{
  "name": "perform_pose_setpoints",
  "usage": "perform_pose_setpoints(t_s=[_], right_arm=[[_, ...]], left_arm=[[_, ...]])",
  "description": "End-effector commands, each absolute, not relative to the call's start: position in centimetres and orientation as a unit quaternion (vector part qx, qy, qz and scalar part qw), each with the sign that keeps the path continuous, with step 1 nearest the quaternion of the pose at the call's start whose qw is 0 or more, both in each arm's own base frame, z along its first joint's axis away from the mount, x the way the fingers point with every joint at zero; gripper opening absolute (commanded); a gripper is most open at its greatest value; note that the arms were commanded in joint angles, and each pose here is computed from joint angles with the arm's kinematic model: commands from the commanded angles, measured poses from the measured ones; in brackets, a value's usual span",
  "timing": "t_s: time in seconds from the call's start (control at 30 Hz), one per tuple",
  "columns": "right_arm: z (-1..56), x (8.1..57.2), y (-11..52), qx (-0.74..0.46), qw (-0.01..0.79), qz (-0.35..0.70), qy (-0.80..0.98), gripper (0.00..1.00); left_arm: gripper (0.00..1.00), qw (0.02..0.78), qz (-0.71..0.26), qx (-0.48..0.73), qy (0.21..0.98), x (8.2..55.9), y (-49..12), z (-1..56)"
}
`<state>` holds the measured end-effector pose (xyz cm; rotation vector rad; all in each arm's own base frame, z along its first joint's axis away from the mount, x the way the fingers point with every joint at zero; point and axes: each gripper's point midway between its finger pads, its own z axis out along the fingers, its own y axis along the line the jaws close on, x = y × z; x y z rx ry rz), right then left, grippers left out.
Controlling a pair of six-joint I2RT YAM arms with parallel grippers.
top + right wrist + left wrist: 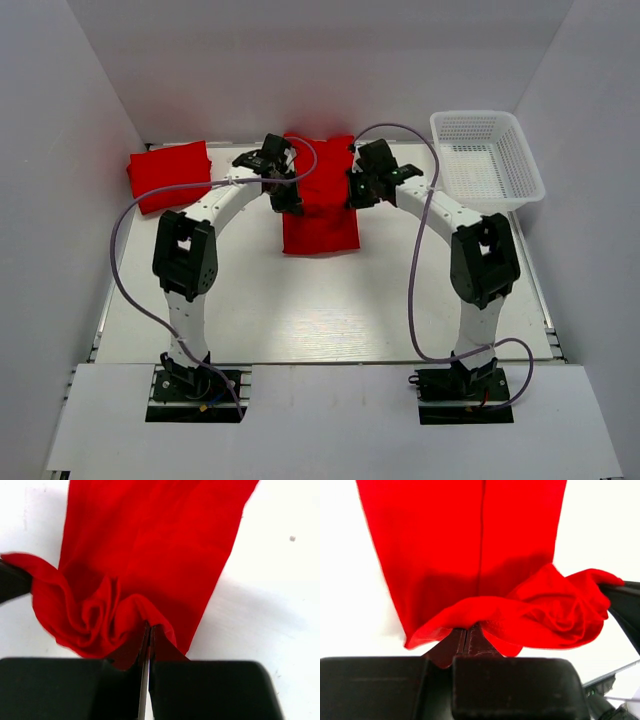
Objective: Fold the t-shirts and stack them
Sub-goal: Fold the folded rectangular tshirt in 1/3 of the way
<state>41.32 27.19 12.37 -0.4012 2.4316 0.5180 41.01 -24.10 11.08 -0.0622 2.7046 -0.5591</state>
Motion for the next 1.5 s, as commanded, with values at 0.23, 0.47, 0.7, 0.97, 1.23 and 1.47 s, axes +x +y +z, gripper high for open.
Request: perform_pose_setpoints(t_s=[0.23, 0.47, 0.7, 0.97, 1.23, 1.47], right_arm=[[12.7, 45.4, 26.5, -0.151, 0.303, 0.201, 0.919, 0.00], [13.2, 47.5, 26.8, -0.154, 0.304, 0.223, 0.913, 0.00], [12.4, 48.6, 27.1, -0.154, 0.295, 0.243, 0.911, 0.00], [11.2, 50.6, 26.8, -0.120, 0.305, 0.250, 0.911, 0.00], [10.5, 53.8, 27.7, -0.090, 0.340, 0.289, 0.890, 0.17], [18.4, 58.4, 28.3, -0.075, 0.434, 0.345, 0.829, 0.90]], left_arm=[[0.00, 0.252, -0.184, -0.045, 0.949, 47.6, -20.6, 13.3], [0.00, 0.265, -0.205, -0.031, 0.942, 49.8, -20.4, 13.0], [0.00, 0.257, -0.216, -0.034, 0.941, 51.0, -20.3, 11.3], [0.00, 0.258, -0.226, -0.039, 0.938, 52.1, -20.5, 9.9], [0.39, 0.277, -0.248, -0.052, 0.927, 54.4, -20.5, 8.9], [0.99, 0.338, -0.254, -0.098, 0.901, 59.4, -16.9, 12.7]])
